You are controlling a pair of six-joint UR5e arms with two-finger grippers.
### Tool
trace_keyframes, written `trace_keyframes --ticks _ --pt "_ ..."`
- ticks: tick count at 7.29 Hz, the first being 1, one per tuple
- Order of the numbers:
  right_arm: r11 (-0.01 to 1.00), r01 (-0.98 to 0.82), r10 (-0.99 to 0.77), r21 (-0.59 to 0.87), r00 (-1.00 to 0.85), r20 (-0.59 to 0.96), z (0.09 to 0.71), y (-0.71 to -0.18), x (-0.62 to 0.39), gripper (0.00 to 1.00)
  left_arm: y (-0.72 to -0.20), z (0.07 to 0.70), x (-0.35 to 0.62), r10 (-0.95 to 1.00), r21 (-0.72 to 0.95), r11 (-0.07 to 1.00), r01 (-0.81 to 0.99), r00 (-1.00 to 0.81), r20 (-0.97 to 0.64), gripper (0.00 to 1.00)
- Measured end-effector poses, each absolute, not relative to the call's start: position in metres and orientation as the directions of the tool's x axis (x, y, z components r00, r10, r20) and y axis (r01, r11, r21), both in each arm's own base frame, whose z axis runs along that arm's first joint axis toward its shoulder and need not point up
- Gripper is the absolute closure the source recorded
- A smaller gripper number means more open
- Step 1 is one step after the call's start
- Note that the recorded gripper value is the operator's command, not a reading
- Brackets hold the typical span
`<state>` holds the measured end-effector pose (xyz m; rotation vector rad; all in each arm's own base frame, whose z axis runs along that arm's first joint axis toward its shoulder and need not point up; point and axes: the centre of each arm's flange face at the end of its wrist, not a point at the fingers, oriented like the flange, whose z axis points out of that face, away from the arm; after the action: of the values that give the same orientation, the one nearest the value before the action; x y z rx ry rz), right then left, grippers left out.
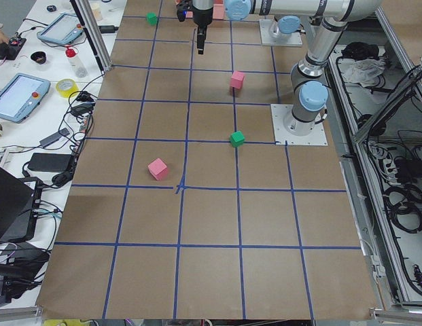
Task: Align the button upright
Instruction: 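Move the right gripper over the pink tray toward the yellow button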
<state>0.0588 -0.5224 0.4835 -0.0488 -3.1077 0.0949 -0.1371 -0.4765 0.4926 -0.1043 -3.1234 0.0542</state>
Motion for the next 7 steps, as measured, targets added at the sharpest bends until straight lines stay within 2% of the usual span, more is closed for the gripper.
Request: trace_keyframes --ticks 3,7 --pt "0.998 -0.048 -0.047 -0.047 -0.998 0.035 0.455 -0.542 -0.074 0.00 -0.476 0.492 -0.137 0.067 -0.034 0.997 0.066 -0.998 0.014 0.00" --pt "0.998 -0.045 -0.044 -0.035 -0.998 0.039 0.379 -0.531 -0.173 0.00 -0.476 0.492 -0.137 0.067 -0.032 0.997 0.067 -0.998 0.016 0.00"
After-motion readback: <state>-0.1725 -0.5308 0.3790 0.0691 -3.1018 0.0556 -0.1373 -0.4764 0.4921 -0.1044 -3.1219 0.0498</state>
